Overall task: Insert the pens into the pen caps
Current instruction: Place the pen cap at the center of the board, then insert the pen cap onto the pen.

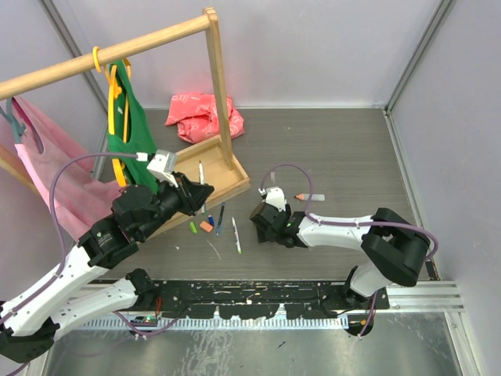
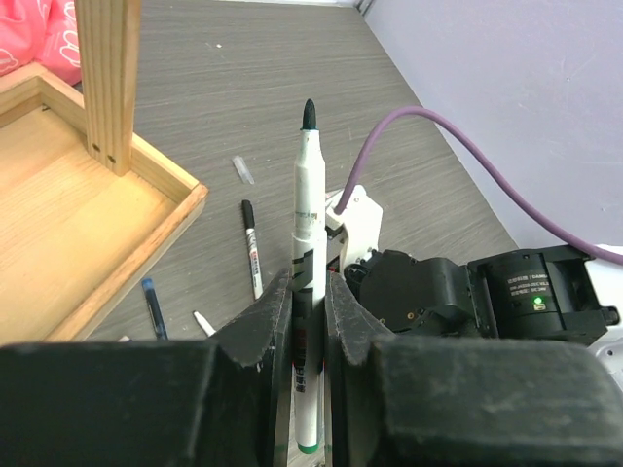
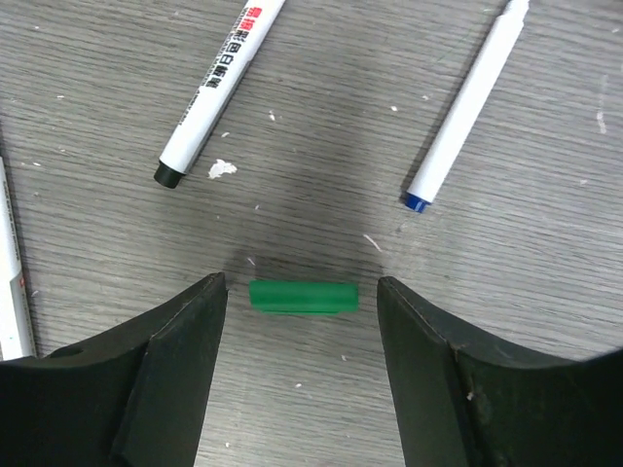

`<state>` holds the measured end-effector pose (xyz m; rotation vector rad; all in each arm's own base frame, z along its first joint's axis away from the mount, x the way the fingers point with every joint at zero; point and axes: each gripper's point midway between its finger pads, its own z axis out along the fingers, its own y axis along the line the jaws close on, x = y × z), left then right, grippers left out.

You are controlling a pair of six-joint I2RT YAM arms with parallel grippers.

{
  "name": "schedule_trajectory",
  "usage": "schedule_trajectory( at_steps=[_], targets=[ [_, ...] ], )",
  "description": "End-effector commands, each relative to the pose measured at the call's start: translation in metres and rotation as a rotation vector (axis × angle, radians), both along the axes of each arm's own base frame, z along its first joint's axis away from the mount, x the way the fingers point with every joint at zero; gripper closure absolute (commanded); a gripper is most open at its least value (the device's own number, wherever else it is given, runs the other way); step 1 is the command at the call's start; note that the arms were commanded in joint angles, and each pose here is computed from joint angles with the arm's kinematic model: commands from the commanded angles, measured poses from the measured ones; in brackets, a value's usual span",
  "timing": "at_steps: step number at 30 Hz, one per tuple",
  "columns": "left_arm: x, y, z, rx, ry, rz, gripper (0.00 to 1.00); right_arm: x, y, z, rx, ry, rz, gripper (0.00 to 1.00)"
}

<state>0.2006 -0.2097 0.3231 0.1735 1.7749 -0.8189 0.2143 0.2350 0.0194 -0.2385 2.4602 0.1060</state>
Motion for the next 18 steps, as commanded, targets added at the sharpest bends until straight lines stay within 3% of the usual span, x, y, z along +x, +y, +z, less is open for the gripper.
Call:
schedule_trajectory(
  at_steps=[1, 5, 8, 18],
  targets=[
    [0.003, 0.006, 0.011, -0.035, -0.017, 0.037, 1.00, 0.017, -0.002, 0.040, -0.004, -0.117, -0.004, 0.31],
    [0.004, 0.007, 0.008, -0.030, -0.006, 0.049, 1.00, 0.022, -0.001, 0.060, -0.046, -0.144, 0.097, 0.31],
    [0.003, 0.006, 0.007, -0.031, -0.004, 0.041, 1.00, 0.017, 0.012, 0.065, -0.065, -0.127, 0.281, 0.30],
    [0.002, 0.010, 0.008, -0.034, -0.012, 0.051, 1.00, -0.007, 0.037, 0.043, -0.111, 0.009, 0.704, 0.29]
  ],
)
